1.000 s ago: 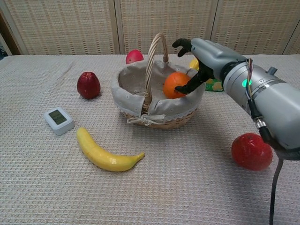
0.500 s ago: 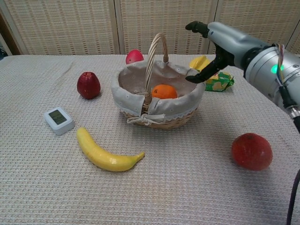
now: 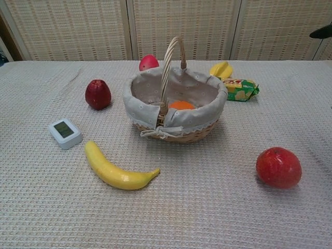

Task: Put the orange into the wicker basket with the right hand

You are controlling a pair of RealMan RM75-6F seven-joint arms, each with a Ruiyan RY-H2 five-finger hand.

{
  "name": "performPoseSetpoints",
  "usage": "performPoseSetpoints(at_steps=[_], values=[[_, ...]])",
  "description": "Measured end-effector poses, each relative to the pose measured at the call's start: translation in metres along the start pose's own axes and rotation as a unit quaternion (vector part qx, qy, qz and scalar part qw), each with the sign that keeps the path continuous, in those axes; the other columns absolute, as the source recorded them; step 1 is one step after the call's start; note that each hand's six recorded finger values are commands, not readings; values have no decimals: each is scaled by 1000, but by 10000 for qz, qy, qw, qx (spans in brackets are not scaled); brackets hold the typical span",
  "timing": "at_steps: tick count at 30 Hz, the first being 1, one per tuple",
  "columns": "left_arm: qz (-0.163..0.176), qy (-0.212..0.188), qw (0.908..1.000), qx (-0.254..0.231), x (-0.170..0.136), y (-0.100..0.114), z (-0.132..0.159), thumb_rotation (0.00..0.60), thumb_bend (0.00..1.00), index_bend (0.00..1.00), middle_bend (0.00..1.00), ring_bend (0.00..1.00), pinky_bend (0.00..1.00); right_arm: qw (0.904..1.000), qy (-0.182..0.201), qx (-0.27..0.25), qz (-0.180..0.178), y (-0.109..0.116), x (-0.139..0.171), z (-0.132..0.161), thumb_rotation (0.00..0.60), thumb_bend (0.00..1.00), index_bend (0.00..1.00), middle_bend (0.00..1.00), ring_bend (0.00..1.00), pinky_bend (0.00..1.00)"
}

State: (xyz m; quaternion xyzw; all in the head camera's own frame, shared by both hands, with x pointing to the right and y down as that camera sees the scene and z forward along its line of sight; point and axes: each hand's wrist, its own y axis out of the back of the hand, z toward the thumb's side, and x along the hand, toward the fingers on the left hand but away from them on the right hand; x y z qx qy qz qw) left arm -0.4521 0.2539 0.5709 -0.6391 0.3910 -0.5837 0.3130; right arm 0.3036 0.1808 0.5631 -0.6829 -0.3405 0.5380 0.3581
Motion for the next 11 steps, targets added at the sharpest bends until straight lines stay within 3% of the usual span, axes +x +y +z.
performPoseSetpoints(at_steps=[4,11], values=[[10,3,10000,74,0,0,-1,600,350,0,0,0,66,9995,-118,299,3,-9,38,-32,600,117,0,0,0,24],[21,-41,9998,168,0,0,1,600,350,0,0,0,66,9954,-334,894,-114,-24,71,-81,600,117,0,0,0,23]])
